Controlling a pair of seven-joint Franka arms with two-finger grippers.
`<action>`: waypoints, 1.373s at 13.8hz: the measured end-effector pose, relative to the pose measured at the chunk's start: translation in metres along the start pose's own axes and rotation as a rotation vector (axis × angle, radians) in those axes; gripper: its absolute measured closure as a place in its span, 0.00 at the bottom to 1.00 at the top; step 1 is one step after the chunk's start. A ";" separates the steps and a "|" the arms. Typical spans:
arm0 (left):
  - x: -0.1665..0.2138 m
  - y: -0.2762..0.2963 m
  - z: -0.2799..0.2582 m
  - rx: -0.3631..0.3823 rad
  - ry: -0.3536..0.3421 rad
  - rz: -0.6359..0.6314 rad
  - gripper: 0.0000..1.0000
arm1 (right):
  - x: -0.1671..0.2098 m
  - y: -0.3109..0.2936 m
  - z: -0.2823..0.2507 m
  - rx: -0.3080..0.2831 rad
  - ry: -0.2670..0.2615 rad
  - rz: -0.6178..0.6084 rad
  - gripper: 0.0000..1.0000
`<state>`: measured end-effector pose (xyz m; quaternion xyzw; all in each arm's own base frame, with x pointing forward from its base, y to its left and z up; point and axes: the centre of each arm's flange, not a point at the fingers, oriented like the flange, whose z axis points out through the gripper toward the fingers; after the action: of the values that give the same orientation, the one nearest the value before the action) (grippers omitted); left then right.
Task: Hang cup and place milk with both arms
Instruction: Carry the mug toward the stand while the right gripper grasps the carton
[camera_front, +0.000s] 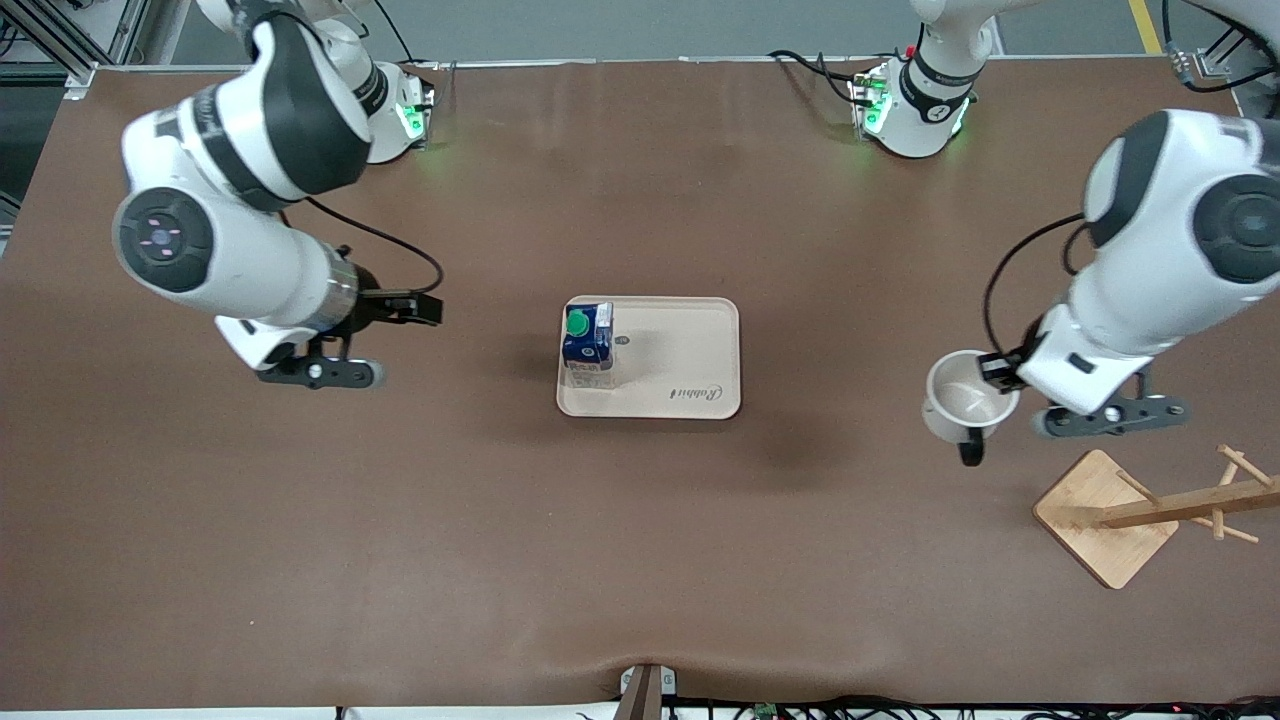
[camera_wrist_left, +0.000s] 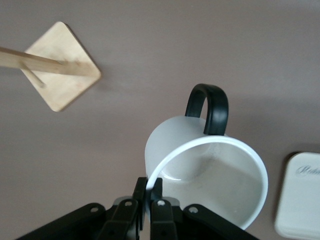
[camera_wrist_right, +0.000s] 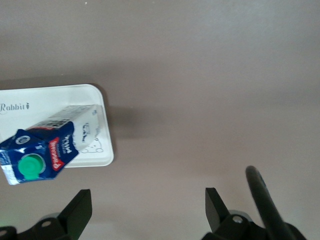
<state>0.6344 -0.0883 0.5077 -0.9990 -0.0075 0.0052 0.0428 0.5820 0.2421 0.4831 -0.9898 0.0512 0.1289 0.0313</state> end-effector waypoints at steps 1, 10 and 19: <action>0.000 -0.021 -0.004 0.006 -0.004 0.040 0.93 | -0.003 -0.018 0.008 0.011 0.004 0.014 0.00; -0.004 -0.182 -0.019 0.017 0.010 0.150 0.93 | -0.029 -0.158 0.110 0.049 0.055 0.114 0.00; 0.010 -0.236 0.007 -0.065 0.068 0.124 0.93 | -0.029 -0.175 0.157 0.004 0.142 0.092 0.00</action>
<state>0.6407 0.1474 0.5211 -0.9980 0.0557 -0.0264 0.0100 0.5340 0.4302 0.3474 -0.9930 0.0989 0.0596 0.0236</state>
